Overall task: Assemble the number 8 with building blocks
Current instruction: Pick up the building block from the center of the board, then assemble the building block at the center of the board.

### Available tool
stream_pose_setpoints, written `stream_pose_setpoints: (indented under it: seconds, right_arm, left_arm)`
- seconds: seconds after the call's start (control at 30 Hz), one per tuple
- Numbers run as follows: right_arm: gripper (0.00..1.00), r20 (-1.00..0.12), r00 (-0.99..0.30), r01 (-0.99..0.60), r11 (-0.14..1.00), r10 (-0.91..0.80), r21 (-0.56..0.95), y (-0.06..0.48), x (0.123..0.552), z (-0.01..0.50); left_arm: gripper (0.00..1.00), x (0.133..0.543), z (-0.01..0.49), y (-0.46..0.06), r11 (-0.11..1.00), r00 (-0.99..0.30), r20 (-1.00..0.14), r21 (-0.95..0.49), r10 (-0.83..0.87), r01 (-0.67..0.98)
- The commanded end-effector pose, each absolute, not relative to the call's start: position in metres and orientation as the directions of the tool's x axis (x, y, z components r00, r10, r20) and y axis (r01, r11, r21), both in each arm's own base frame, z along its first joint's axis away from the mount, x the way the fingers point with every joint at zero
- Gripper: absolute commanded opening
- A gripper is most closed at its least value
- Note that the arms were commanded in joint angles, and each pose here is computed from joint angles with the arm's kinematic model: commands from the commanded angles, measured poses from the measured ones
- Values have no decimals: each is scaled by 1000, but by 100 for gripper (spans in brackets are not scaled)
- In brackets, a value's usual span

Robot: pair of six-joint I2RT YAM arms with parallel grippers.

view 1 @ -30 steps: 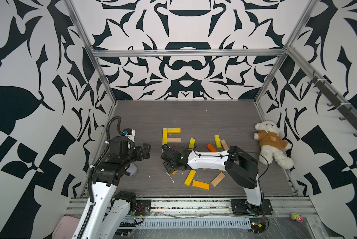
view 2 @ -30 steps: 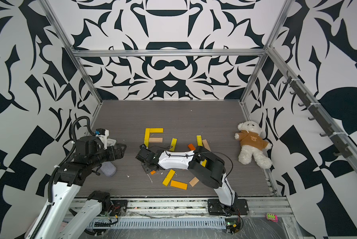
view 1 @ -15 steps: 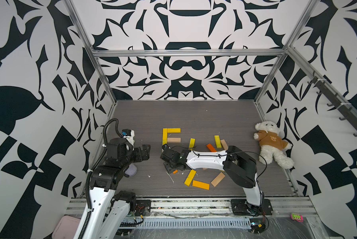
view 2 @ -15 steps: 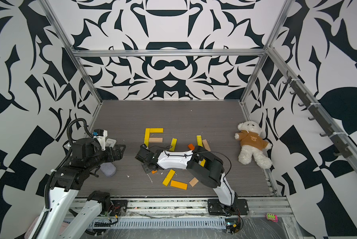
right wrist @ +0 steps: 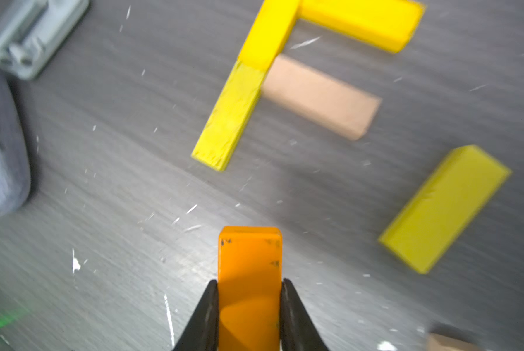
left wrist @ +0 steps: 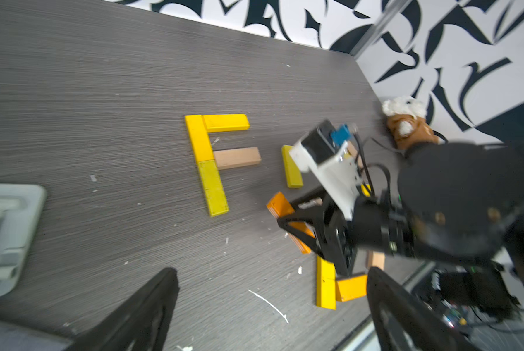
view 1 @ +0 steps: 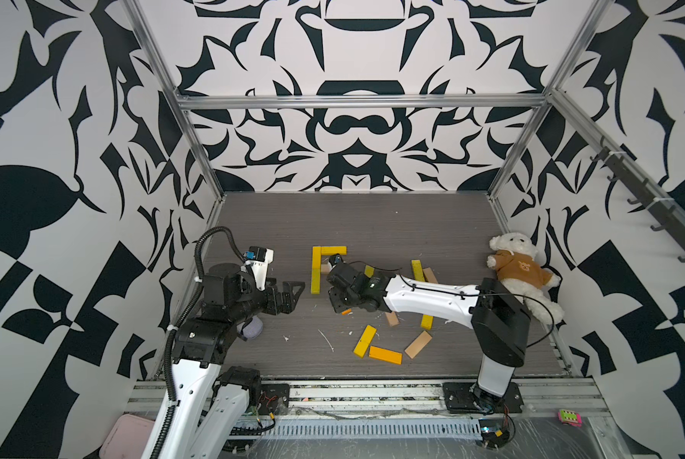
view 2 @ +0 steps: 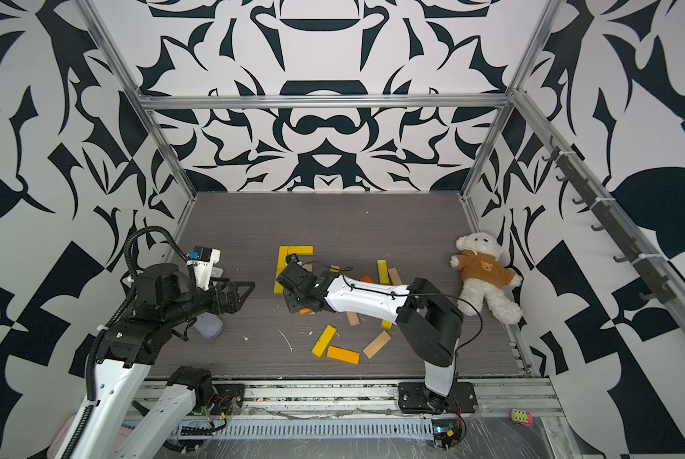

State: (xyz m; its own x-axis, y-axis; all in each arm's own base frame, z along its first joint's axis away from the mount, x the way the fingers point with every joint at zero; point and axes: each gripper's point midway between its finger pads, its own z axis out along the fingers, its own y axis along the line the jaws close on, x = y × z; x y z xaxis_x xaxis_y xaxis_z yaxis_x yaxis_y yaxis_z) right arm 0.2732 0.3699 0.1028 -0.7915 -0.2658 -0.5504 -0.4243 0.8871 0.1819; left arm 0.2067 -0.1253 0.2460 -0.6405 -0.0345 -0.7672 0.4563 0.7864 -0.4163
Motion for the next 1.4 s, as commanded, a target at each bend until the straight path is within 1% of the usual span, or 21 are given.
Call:
stream_pose_setpoints:
  seconds: [0.0,0.1,0.2,0.33,0.6,0.73,1.13,1.37]
  right_arm:
    - [19,-555,-807,-354,918,-203,179,342,294,113]
    - [20,-553,-821,-294,936,-143,195,323,318,116]
    - [20,-557,-825,-240,950,-92,199,311,344,119]
    - [20,-545,-837,-189,960,-47,207,306,373,115]
    - [20,-520,-854,-128,965,9,228,317,417,96]
    - [20,-505,-862,-94,966,43,242,321,431,83]
    - [21,-469,-875,-39,948,121,317,335,447,59]
    - [22,-456,-879,-29,939,139,342,340,447,51]
  left_arm:
    - [99,191,277,-151,642,-559,-829,-416,24,644]
    - [99,179,286,-163,547,-533,-845,-427,43,720]
    - [99,171,289,-172,467,-526,-849,-447,47,763]
    - [99,166,290,-177,410,-533,-845,-470,47,781]
    - [99,172,285,-176,434,-545,-837,-474,48,767]
    - [99,173,284,-175,440,-548,-835,-475,48,762]
    - [99,172,285,-175,442,-547,-836,-474,47,762]
    - [99,172,284,-175,441,-547,-836,-474,47,762]
